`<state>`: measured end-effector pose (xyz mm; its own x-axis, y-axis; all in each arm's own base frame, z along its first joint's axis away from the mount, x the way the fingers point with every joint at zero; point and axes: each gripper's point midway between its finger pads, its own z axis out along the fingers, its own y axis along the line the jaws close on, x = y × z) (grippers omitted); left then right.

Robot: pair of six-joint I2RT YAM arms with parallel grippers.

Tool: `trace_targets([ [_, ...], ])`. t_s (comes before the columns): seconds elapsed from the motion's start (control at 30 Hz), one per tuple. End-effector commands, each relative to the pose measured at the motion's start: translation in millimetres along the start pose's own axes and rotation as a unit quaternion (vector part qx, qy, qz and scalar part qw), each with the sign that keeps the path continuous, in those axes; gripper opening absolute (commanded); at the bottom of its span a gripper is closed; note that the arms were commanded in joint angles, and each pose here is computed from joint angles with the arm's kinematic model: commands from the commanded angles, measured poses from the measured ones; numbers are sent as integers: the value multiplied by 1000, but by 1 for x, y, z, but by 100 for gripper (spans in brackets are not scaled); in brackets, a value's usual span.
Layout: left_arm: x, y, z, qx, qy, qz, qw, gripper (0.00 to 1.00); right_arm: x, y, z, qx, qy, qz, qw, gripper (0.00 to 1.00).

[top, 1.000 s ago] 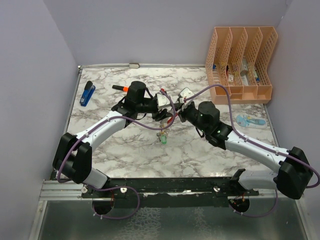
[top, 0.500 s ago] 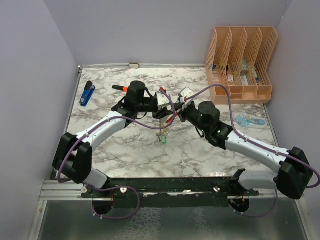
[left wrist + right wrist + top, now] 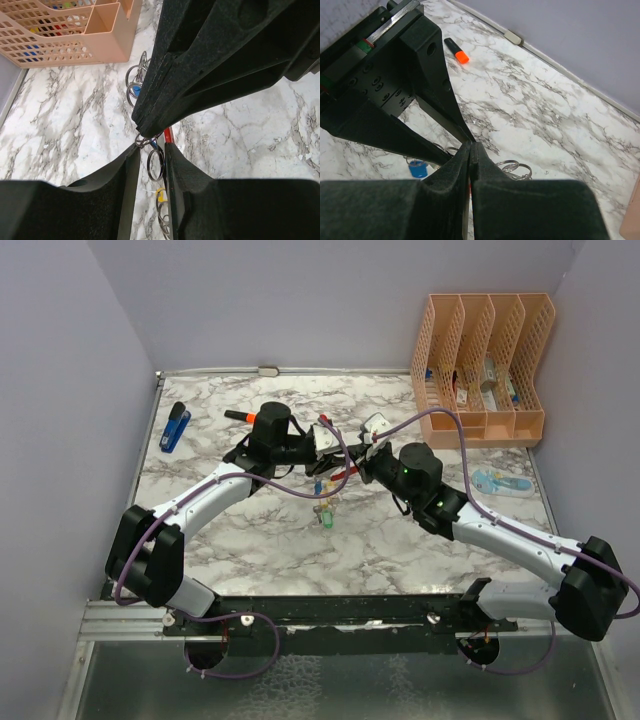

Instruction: Put the keys on the keyring

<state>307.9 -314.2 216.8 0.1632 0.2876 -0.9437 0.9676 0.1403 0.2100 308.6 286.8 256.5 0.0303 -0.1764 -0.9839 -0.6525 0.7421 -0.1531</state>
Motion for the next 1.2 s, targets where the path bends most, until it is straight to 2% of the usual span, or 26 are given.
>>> trace_targets([
  [0.0,-5,-7,3,12,-14,0,1000,29,-27,-10,-2,22,-37,12,999,1],
  [0.2,-7,-4,2,6,-16,-1,1000,28,-27,-12,-2,26,-35,13,999,1],
  [0.33,-10,-3,2,2,-19,-5,1000,19,-24,-11,-2,26,-33,15,999,1],
  [0.47,-13,-5,2,6,-24,-9,1000,14,-23,-11,-2,27,-35,18,999,1],
  [0.7,-15,-6,2,9,-29,-14,999,12,-26,-12,-2,30,-38,19,999,1],
  [0.73,-15,-6,2,8,-29,-14,999,13,-25,-13,-2,31,-38,19,999,1],
  [0.83,-15,-6,2,6,-29,-16,999,28,-27,-13,-3,32,-40,19,998,1],
  [0.93,-15,-4,2,2,-30,-16,999,36,-27,-14,-3,33,-40,19,998,1],
  [1.07,-16,-2,2,0,-30,-15,999,42,-27,-14,-3,34,-39,19,998,1],
  [1.17,-17,-1,3,-2,-33,-17,999,44,-27,-14,-2,34,-39,20,998,1],
])
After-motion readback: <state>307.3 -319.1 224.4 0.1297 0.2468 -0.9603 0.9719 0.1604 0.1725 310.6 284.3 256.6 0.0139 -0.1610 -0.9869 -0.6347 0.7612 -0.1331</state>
